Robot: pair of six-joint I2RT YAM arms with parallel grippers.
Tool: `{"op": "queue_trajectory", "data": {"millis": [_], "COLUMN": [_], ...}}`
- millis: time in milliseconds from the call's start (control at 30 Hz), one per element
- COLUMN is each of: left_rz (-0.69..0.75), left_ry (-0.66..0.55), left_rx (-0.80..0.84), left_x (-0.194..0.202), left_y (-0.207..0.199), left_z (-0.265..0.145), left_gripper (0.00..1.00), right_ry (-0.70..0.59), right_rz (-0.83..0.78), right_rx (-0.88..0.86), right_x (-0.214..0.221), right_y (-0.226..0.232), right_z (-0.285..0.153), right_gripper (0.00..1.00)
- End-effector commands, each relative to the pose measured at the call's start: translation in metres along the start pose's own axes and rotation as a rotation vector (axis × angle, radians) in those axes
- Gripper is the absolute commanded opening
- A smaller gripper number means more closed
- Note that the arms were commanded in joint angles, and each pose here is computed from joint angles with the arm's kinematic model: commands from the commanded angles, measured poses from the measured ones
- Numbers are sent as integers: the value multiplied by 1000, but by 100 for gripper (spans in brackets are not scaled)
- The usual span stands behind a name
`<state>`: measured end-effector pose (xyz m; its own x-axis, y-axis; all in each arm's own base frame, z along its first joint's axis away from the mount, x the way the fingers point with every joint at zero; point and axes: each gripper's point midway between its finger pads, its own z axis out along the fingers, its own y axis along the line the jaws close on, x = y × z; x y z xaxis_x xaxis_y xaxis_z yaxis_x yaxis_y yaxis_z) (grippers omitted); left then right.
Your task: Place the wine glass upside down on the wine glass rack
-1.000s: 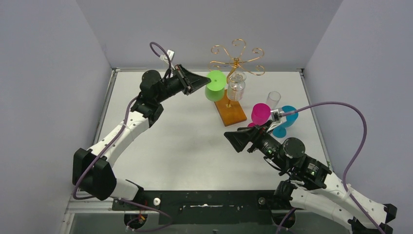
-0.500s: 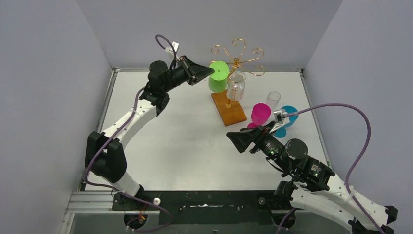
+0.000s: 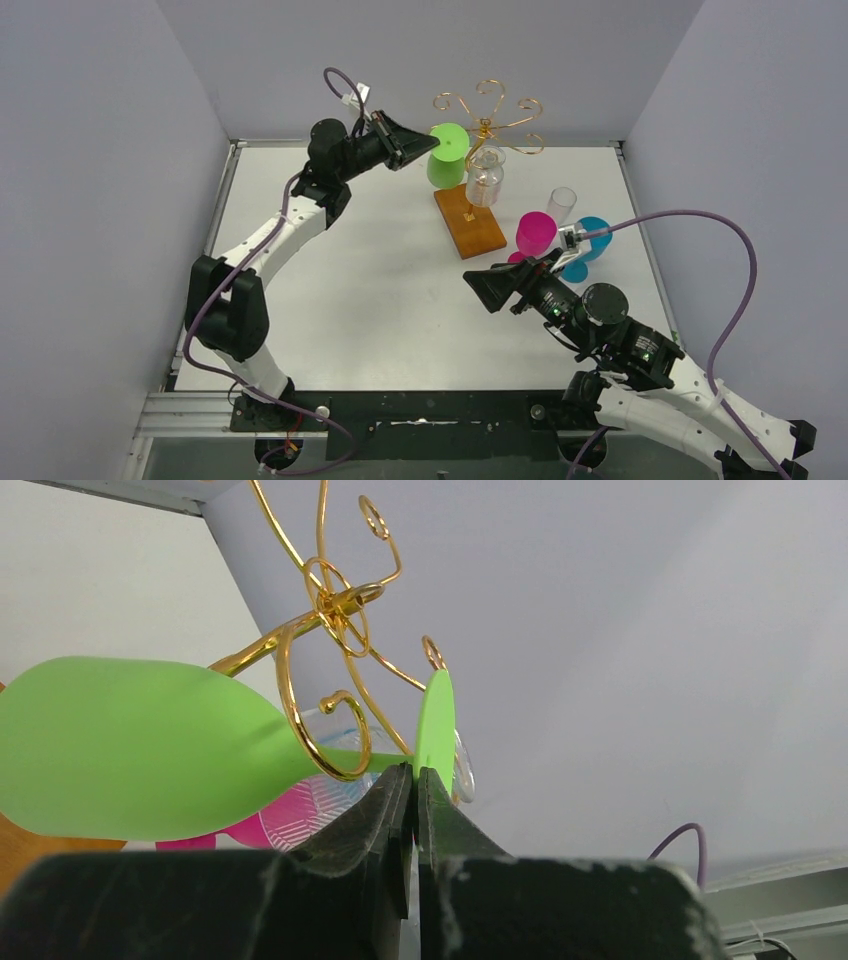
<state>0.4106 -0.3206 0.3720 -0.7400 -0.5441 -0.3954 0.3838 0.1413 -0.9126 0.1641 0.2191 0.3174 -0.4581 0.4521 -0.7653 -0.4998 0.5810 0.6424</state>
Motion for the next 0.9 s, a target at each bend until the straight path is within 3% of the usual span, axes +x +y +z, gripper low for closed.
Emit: {"op": "queue_trajectory", "data": {"millis": [0, 867], "left_rz": [97, 91], "left_ry": [-71, -128], "left_rx": [134, 168], "left_x": [-29, -52], "left_y": [-45, -50], "left_z": [1, 19], "left_gripper": [0, 0], "right_ry": [-61, -71], "right_rz": [15, -2], "right_rx": [-57, -63], "right_x": [-23, -28], "right_y": [21, 24], "right_z": [-2, -2], "right_gripper": [98, 98]}}
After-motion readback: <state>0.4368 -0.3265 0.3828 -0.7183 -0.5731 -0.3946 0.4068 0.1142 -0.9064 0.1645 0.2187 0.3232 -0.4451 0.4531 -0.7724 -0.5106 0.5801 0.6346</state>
